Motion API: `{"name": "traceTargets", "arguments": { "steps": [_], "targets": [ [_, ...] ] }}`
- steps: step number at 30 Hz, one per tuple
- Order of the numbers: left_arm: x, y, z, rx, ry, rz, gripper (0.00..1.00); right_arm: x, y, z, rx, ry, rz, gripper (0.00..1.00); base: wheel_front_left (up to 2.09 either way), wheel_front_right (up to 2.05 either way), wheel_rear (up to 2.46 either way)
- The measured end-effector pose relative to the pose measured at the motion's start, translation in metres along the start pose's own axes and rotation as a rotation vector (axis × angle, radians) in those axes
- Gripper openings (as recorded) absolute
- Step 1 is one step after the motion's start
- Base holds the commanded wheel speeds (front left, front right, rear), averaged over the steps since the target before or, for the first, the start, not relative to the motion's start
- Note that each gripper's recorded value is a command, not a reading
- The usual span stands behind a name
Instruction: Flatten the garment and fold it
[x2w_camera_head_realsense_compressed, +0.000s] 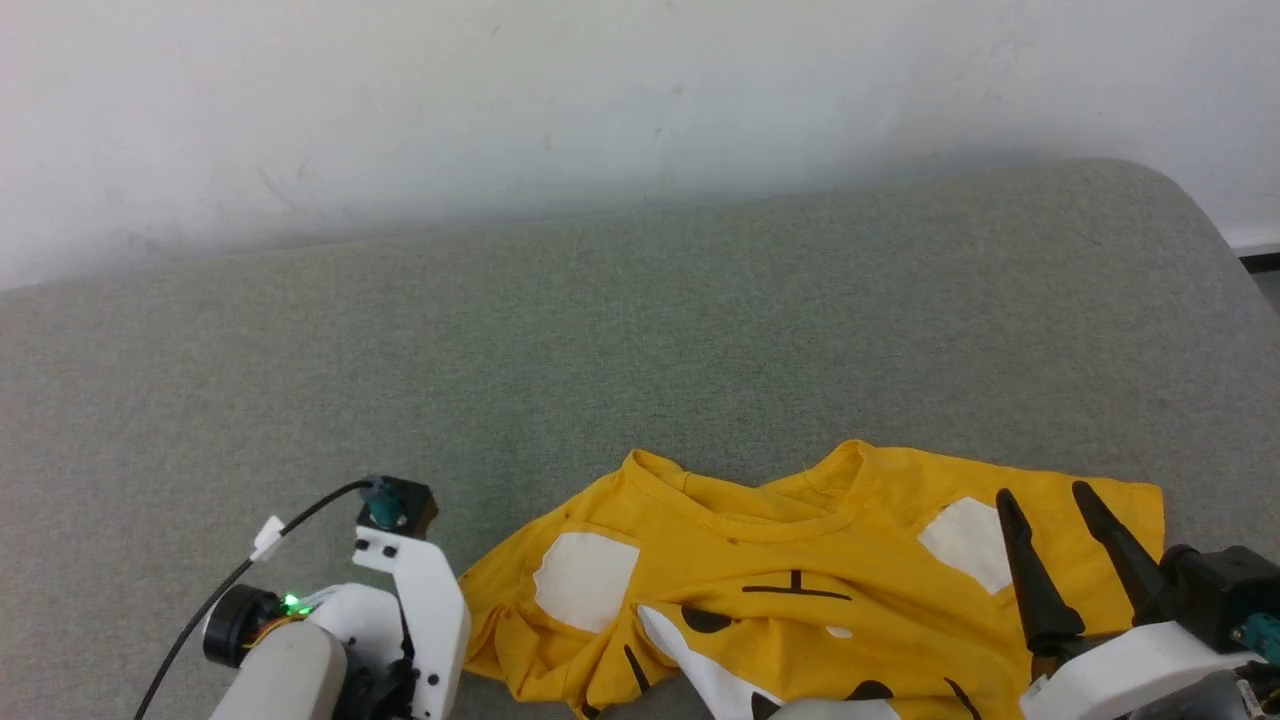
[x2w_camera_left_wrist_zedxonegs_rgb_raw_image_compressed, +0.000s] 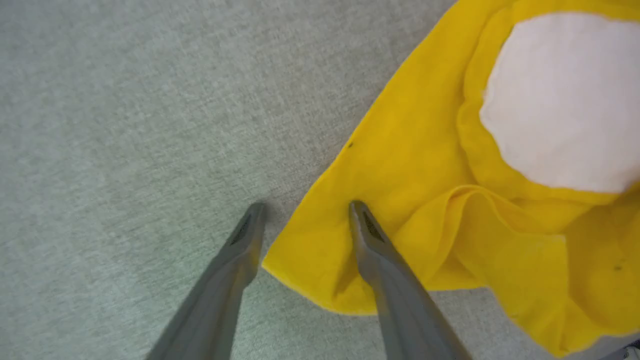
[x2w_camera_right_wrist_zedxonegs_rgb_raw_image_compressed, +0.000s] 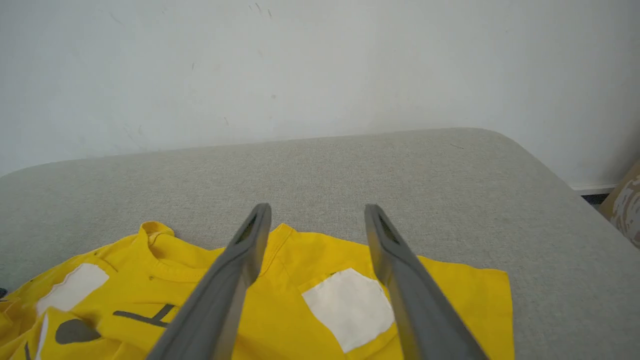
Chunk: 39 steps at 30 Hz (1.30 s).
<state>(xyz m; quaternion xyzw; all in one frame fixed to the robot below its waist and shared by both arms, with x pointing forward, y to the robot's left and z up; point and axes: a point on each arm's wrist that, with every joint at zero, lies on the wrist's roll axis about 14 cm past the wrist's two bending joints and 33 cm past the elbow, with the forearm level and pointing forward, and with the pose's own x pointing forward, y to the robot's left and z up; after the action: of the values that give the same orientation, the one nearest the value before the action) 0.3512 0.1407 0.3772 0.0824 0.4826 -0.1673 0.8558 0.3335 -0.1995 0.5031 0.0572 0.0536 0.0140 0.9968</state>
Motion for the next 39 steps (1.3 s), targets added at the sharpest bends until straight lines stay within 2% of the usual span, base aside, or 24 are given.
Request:
{"name": "traceTargets", "arguments": {
  "steps": [1,7,15,24,30,36,37,38,39],
  "targets": [
    [0.0,-0.003,0.0,0.017,0.013,-0.006,0.0,0.0,-0.002,-0.001,0.001,0.004,-0.005,1.0,0.0,0.0,0.0],
    [-0.005,-0.023,-0.002,0.037,-0.013,-0.056,0.0,0.001,-0.012,-0.003,0.004,0.011,-0.028,1.0,0.0,0.0,0.0],
    [-0.02,-0.019,0.007,-0.174,-0.231,0.003,0.0,0.003,-0.058,-0.036,-0.023,0.212,-0.097,1.0,0.0,0.0,0.0],
    [-0.041,-0.005,0.04,-0.257,-0.455,0.058,0.0,0.025,-0.124,-0.066,-0.054,0.448,-0.184,1.0,0.0,0.0,0.0],
    [-0.036,-0.009,0.045,-0.264,-0.471,0.043,0.0,0.042,-0.133,-0.095,-0.049,0.628,-0.176,1.0,0.0,0.0,0.0],
    [-0.028,-0.009,0.05,-0.275,-0.468,0.037,0.0,0.049,-0.121,-0.126,0.014,0.814,-0.126,1.0,0.0,0.0,0.0],
    [-0.027,-0.009,0.049,-0.277,-0.464,0.039,0.0,0.05,-0.118,-0.128,0.025,0.843,-0.114,0.95,0.0,0.0,0.0],
    [-0.026,-0.008,0.048,-0.28,-0.462,0.04,0.0,0.05,-0.117,-0.129,0.035,0.866,-0.108,0.42,0.0,0.0,0.0],
    [-0.026,-0.007,0.047,-0.282,-0.459,0.042,0.0,0.05,-0.116,-0.13,0.05,0.887,-0.103,0.18,0.0,0.0,0.0]
  ]
}}
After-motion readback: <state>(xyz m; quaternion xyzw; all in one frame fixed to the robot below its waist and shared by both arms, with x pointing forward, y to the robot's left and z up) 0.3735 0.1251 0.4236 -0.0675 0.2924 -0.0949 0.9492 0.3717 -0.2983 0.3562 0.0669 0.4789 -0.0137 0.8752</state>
